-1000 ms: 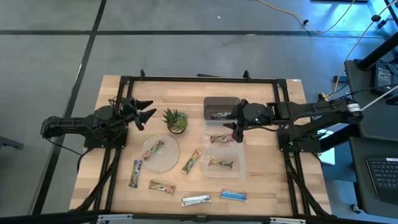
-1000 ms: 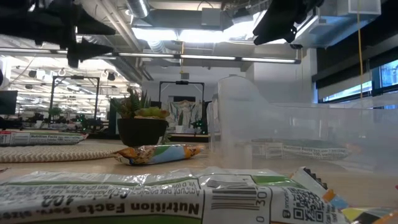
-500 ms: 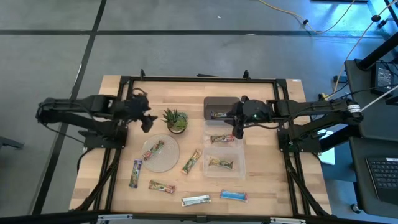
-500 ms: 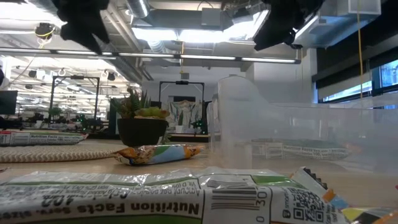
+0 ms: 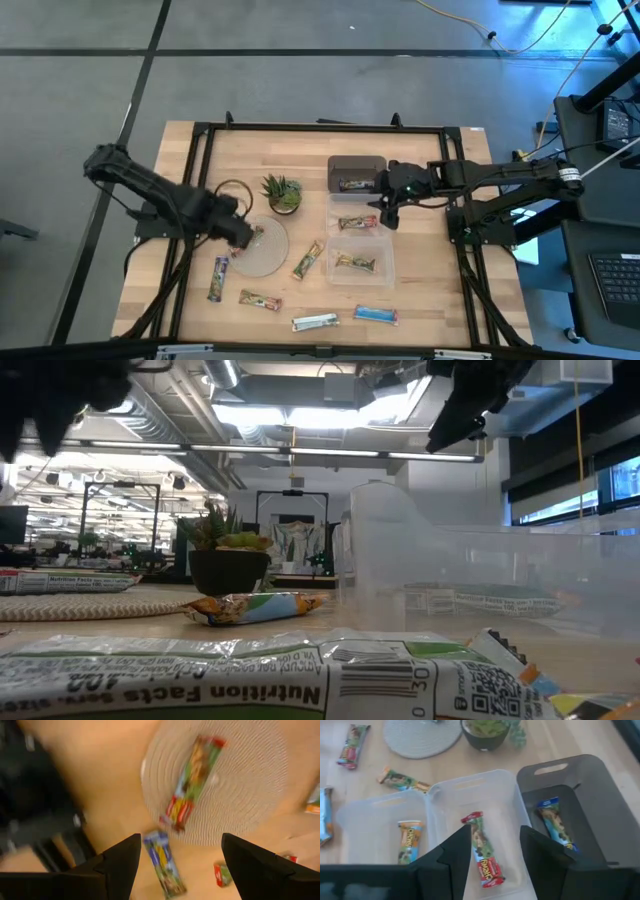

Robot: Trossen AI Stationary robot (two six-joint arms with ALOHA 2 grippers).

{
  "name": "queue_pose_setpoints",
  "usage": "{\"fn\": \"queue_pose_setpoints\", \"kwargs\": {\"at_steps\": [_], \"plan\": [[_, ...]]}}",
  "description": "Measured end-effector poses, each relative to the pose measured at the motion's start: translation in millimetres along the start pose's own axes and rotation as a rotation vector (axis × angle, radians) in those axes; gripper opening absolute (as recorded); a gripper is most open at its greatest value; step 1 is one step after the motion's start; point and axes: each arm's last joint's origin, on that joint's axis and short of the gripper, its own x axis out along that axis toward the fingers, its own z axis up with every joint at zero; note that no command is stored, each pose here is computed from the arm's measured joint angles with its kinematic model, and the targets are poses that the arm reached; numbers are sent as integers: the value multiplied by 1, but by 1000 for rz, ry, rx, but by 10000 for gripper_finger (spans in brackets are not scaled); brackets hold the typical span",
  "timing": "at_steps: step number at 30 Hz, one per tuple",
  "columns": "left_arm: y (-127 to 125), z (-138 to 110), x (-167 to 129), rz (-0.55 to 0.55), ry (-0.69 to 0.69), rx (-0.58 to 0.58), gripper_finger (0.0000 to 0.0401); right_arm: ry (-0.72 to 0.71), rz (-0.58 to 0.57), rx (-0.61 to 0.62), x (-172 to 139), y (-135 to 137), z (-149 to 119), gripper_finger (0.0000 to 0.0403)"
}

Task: Pick and place Granola Bars by type
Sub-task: Put the blue granola bar into the black bin

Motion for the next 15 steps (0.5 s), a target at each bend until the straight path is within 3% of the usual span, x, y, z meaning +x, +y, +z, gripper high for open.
{"fn": "queue_pose_setpoints", "kwargs": {"at_steps": [7,15], "plan": [[-12,-53,26,175,111,-137,269,9,58,-51,0,2,0,172],[-22,-90,52,207,82,-236,269,8,60,-50,0,2,0,172]]}}
